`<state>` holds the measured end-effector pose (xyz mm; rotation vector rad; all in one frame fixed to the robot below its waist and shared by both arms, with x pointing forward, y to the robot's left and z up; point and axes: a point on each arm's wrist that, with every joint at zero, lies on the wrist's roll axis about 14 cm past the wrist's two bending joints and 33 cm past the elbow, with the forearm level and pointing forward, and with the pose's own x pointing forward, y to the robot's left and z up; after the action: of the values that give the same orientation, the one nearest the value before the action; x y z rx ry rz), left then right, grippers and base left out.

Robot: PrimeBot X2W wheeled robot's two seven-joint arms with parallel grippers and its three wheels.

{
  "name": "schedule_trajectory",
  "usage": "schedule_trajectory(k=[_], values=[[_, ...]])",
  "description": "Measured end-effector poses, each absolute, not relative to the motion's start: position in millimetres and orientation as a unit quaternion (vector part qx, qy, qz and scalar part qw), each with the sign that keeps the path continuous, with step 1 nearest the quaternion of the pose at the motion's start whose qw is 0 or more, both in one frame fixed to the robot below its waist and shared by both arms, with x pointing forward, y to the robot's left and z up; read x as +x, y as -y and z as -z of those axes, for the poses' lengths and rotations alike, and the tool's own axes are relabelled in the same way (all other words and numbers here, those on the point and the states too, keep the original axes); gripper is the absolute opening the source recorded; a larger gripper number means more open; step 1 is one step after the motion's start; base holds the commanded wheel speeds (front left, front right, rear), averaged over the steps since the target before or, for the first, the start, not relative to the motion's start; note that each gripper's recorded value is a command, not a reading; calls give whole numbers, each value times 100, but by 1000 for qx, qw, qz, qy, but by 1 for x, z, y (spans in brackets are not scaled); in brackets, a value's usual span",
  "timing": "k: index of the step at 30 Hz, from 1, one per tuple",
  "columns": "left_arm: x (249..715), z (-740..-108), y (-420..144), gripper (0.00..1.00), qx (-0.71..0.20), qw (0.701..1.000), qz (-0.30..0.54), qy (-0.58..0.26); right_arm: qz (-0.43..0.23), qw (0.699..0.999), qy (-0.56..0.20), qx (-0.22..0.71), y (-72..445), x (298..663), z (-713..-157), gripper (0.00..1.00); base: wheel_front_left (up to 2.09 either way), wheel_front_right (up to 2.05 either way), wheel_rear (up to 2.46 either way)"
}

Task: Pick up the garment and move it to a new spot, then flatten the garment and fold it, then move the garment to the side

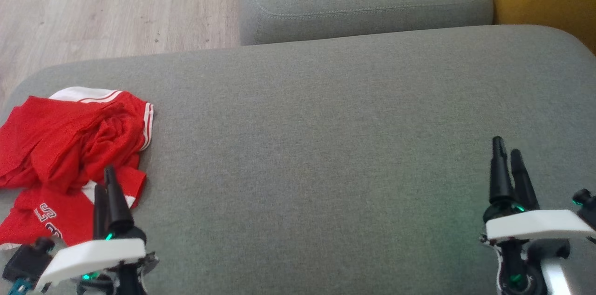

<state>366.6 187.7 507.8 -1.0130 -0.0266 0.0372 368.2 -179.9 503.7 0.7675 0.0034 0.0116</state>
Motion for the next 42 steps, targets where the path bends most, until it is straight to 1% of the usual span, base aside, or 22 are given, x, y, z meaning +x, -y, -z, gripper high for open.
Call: schedule_trajectory(k=[1, 4, 9, 16, 21, 30, 35, 42], values=[[367, -508, -188, 100, -485, 874, -18, 13, -6, 927, -2, 374, 180, 368, -504, 100, 0, 0, 0], [368, -515, -179, 100, -446, 895, -4, 15, -16, 939, -1, 344, 174, 368, -506, 100, 0, 0, 0], [369, -521, -168, 100, -396, 918, 11, 17, -27, 955, 2, 297, 169, 369, -508, 100, 0, 0, 0], [367, -525, -150, 100, -302, 953, 31, 19, -47, 973, 14, 225, 159, 369, -515, 100, 0, 0, 0], [366, -526, -138, 100, -237, 970, 48, 22, -51, 981, 19, 184, 158, 368, -516, 100, 0, 0, 0], [363, -520, -118, 100, -147, 986, 75, 15, -53, 992, 23, 117, 159, 366, -515, 100, 0, 0, 0], [361, -520, -108, 100, -121, 989, 86, 18, -52, 995, 27, 85, 161, 364, -515, 100, 0, 0, 0], [358, -518, -95, 100, -60, 992, 108, 27, -59, 997, 36, 33, 159, 362, -517, 100, 0, 0, 0]])
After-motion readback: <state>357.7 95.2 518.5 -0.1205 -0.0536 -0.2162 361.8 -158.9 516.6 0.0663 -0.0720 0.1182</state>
